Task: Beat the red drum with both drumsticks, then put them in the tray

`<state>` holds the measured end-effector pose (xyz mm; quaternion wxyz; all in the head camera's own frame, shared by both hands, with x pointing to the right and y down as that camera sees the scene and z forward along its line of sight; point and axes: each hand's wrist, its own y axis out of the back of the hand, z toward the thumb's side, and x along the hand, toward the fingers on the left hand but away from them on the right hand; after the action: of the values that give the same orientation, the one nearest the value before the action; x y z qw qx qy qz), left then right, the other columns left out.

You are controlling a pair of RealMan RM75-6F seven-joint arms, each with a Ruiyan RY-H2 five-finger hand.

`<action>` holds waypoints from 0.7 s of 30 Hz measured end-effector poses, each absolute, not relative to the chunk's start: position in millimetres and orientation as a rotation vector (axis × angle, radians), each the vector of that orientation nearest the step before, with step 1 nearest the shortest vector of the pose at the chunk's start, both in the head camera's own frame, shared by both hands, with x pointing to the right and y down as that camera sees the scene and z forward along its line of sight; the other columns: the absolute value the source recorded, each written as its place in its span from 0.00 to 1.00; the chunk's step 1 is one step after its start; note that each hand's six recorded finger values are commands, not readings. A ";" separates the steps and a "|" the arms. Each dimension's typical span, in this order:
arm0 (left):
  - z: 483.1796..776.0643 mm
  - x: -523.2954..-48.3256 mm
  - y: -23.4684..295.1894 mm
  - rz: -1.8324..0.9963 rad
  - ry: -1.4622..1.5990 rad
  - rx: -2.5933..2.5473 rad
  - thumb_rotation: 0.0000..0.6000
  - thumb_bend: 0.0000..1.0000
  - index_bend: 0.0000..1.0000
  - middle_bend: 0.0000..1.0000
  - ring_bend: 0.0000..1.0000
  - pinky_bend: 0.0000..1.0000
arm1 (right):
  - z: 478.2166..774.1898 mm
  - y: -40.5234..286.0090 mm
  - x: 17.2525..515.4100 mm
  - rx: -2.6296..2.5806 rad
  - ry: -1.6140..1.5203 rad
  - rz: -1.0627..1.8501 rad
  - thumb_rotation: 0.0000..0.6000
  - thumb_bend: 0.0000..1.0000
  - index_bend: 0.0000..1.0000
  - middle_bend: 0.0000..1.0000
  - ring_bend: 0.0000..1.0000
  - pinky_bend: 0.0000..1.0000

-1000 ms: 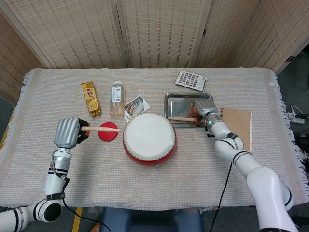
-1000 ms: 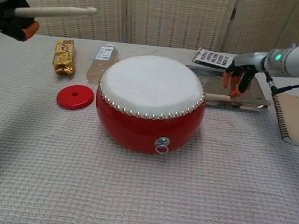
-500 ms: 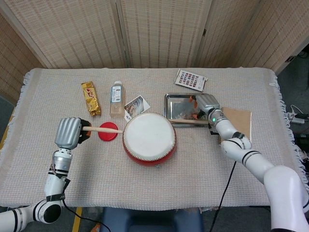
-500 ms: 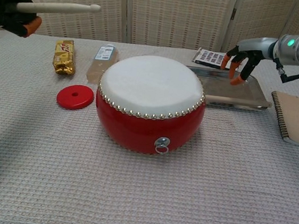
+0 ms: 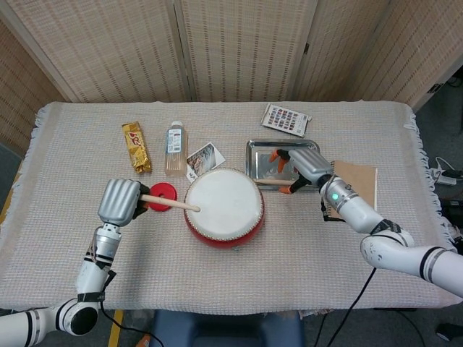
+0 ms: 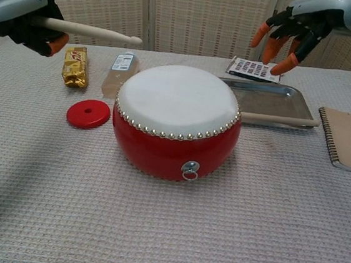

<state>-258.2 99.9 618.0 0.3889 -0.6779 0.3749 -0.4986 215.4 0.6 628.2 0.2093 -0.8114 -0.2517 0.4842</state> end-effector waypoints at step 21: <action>618.5 -186.8 82.3 -1.332 0.822 -1.685 1.00 0.72 0.96 1.00 0.94 1.00 | 586.5 22.9 127.9 -2.300 -0.649 1.286 1.00 0.05 0.36 0.42 0.37 0.59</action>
<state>-186.8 82.3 618.5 0.4087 -0.6686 0.3263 -0.5286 127.9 22.9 586.5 0.2121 -0.8282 -0.2338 0.4630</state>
